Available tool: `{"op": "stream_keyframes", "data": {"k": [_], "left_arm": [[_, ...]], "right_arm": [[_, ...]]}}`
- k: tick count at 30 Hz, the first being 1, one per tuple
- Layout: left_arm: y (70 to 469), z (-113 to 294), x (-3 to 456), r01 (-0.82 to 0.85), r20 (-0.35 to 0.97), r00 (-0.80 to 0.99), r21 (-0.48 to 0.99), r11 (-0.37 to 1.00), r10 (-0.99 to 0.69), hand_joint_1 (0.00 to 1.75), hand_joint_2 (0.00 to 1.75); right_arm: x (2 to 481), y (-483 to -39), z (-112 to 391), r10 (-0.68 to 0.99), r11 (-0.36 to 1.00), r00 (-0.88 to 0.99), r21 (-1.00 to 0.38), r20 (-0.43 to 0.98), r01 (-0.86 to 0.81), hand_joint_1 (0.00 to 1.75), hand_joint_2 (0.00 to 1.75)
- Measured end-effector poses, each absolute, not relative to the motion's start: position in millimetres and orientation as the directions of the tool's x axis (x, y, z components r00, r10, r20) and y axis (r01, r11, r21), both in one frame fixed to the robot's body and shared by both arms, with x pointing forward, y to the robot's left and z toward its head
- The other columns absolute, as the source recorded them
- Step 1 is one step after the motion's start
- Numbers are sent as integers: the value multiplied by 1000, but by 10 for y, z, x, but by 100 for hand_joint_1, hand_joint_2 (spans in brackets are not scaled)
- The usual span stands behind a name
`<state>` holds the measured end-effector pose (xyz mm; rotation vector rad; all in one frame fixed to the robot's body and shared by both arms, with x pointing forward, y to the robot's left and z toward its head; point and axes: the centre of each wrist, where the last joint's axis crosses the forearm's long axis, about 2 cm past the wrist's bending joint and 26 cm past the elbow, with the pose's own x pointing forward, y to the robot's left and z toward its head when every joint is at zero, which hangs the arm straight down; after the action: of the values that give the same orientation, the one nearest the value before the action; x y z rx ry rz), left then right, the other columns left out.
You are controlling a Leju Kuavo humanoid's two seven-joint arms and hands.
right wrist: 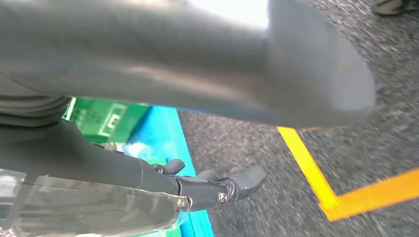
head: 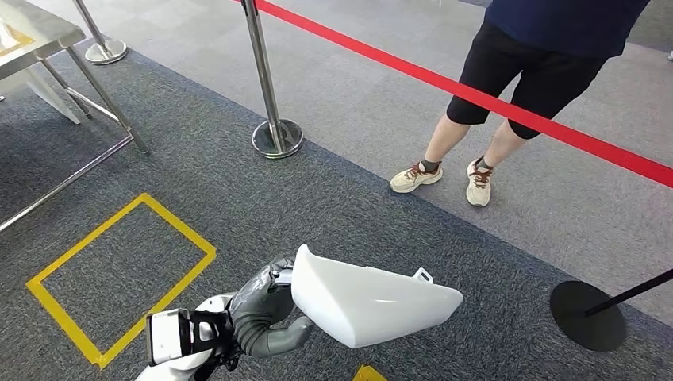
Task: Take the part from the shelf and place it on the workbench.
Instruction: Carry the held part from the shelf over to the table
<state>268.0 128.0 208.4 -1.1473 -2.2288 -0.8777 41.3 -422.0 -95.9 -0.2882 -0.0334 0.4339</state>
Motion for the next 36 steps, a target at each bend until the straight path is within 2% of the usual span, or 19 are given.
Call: {"op": "stream_keyframes", "data": {"k": [11,36], "left_arm": [[1268,2117,2675,844,676,-521,316,434,521,175,175],[1281,2034,2620,844,684,-522,327,425,510,175,175]], "right_arm": [[379,-4219,-963,404,871,913,-277,-63,-405,0,0],[375,-4174,-975,423,866,905,-274,-45,-419,0,0]]}}
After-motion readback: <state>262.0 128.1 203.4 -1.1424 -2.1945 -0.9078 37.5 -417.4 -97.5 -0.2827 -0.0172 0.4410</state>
